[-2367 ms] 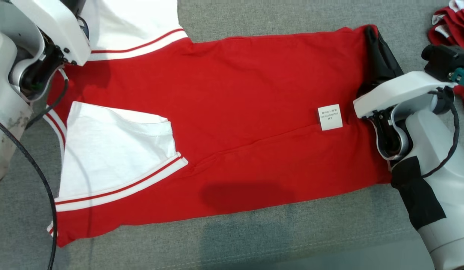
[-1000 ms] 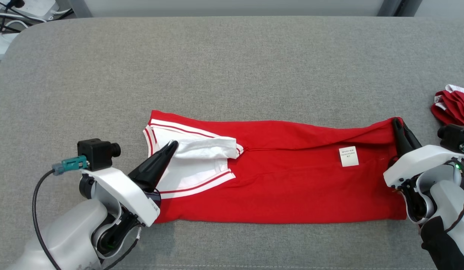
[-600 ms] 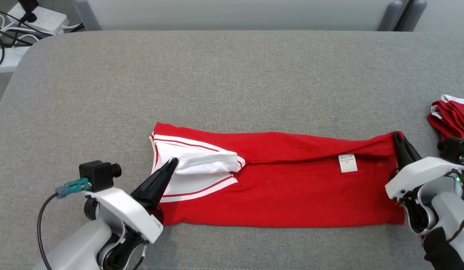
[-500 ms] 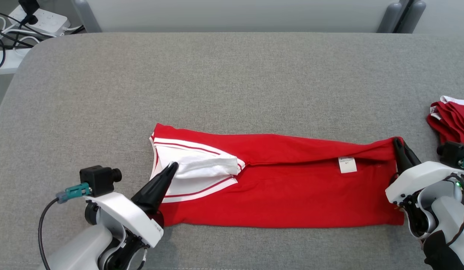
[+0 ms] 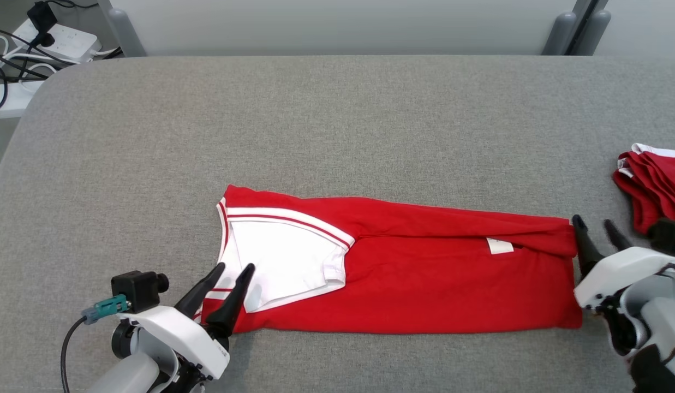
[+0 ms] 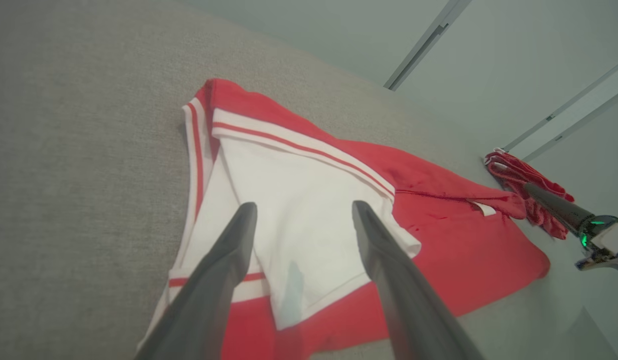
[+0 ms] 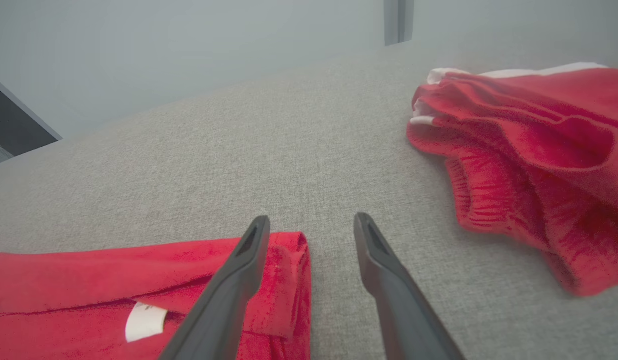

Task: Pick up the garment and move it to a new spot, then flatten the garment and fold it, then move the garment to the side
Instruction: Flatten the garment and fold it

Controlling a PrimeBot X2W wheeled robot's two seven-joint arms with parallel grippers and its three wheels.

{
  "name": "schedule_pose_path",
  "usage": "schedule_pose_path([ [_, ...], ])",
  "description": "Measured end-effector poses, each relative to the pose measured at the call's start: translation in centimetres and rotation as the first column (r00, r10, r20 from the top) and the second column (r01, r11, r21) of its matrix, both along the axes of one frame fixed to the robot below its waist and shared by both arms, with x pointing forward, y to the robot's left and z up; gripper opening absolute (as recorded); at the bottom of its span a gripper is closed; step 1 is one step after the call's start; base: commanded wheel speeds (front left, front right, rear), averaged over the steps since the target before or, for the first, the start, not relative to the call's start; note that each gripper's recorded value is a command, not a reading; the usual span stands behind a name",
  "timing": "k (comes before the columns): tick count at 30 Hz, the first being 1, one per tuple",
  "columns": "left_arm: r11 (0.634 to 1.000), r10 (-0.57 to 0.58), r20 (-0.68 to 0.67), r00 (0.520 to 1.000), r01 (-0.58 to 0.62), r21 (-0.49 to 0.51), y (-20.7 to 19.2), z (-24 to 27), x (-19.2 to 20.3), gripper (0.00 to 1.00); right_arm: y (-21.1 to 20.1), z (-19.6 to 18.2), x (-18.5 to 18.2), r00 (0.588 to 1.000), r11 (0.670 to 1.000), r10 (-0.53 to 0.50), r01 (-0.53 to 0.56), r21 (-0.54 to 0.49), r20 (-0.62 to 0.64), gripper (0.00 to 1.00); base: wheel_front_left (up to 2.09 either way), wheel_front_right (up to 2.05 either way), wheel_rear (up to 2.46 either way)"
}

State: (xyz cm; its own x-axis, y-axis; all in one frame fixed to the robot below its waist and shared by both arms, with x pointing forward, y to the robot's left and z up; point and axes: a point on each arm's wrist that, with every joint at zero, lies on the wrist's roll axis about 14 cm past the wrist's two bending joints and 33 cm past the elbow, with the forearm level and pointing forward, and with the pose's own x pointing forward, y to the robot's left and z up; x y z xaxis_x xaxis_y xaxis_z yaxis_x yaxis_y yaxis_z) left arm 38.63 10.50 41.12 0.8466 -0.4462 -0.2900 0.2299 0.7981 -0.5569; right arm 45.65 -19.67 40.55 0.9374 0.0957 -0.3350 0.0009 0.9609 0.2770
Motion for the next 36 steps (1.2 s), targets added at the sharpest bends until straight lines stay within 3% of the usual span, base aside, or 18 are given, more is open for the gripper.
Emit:
schedule_pose_path([
  [7,0.997,0.071,0.093,0.993,-0.074,0.030,1.4,1.6,0.7,1.00,-4.3,2.2,0.3,0.993,0.994,-0.102,0.103,-0.019,0.061,1.00,0.00,0.00,0.00],
  [13,0.989,0.128,0.202,0.971,-0.141,0.047,2.1,3.7,1.2,1.00,-5.4,3.5,-0.1,0.984,0.990,-0.138,0.141,-0.022,0.114,1.00,0.00,0.00,0.00],
  [24,0.972,0.206,0.257,0.944,-0.228,0.055,2.5,4.3,0.2,1.00,-1.8,-0.5,-3.0,0.994,0.994,-0.107,0.106,0.021,0.016,1.00,0.00,0.00,0.00],
  [36,0.967,0.231,0.238,0.944,-0.250,0.054,2.7,3.6,-0.8,1.00,-0.8,-0.2,-2.0,0.995,0.994,-0.099,0.098,0.049,0.030,1.00,0.00,0.00,0.00],
])
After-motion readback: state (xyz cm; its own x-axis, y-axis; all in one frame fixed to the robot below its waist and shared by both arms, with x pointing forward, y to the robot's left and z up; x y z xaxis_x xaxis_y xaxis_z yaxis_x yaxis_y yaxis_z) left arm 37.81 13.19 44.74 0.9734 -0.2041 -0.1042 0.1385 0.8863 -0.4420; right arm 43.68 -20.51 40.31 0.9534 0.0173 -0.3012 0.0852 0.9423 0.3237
